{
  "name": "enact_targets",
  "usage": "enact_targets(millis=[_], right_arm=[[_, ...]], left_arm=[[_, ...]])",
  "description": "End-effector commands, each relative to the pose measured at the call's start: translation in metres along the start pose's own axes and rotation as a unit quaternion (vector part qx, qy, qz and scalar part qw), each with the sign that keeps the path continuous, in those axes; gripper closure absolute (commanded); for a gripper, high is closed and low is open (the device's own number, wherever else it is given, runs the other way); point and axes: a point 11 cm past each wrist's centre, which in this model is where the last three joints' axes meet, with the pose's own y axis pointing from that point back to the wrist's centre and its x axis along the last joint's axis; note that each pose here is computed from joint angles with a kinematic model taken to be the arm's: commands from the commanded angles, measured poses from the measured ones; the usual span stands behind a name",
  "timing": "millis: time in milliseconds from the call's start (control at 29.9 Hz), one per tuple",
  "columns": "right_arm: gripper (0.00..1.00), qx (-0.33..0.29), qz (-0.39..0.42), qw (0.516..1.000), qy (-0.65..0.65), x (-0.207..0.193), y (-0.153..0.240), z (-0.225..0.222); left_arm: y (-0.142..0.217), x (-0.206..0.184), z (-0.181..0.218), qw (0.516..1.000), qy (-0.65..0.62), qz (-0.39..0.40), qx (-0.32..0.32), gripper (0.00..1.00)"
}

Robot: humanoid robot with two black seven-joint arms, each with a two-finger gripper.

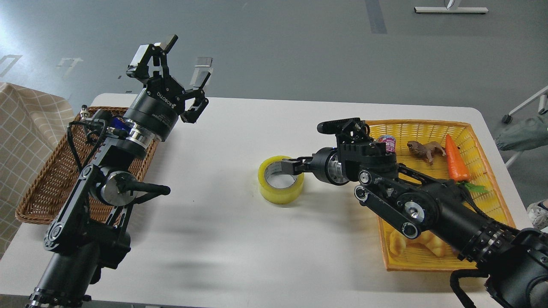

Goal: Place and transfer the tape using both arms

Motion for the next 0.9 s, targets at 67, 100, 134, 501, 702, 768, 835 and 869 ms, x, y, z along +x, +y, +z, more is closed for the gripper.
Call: enact_targets(millis=[67,100,134,501,702,768,835,869], right_arm=[[0.01,0.039,0.071,0.997,-0.012,0.055,0.024,-0.024],[0.01,0.052,0.092,0.994,-0.023,0.068,0.033,-0.029],[0.01,0.058,0.102,0.993,-0.029,0.075,0.037,-0.030],[0.01,0.132,0.231,0.952,-0.149,0.116,0.109,-0.011],[0.00,0.245,0.244,0.869,-0.353,0.121,0.136,0.022],[0.00,0.275,0.237,0.847,-0.389,0.120,0.140,0.023],[0.00,0.324,0.232,0.802,-0.445,0.122,0.149,0.028],[0.00,0.334,0.234,0.791,-0.457,0.124,0.152,0.031]], left_arm=[[0.000,0.000,0.000,1.000,0.001,0.000,0.001,0.02],[0.000,0.001,-0.001,1.000,0.001,0.001,0.001,0.02],[0.000,0.001,0.000,1.000,0.000,0.000,0.001,0.02],[-0.001,-0.001,-0.004,1.000,-0.001,-0.007,0.013,0.02],[-0.003,-0.008,-0.002,0.999,-0.001,-0.034,0.011,0.02],[-0.003,-0.009,-0.001,0.999,0.000,-0.038,0.007,0.02],[-0.003,-0.009,0.000,0.999,0.003,-0.039,0.001,0.02],[-0.003,-0.009,0.000,0.999,0.004,-0.039,-0.001,0.02]])
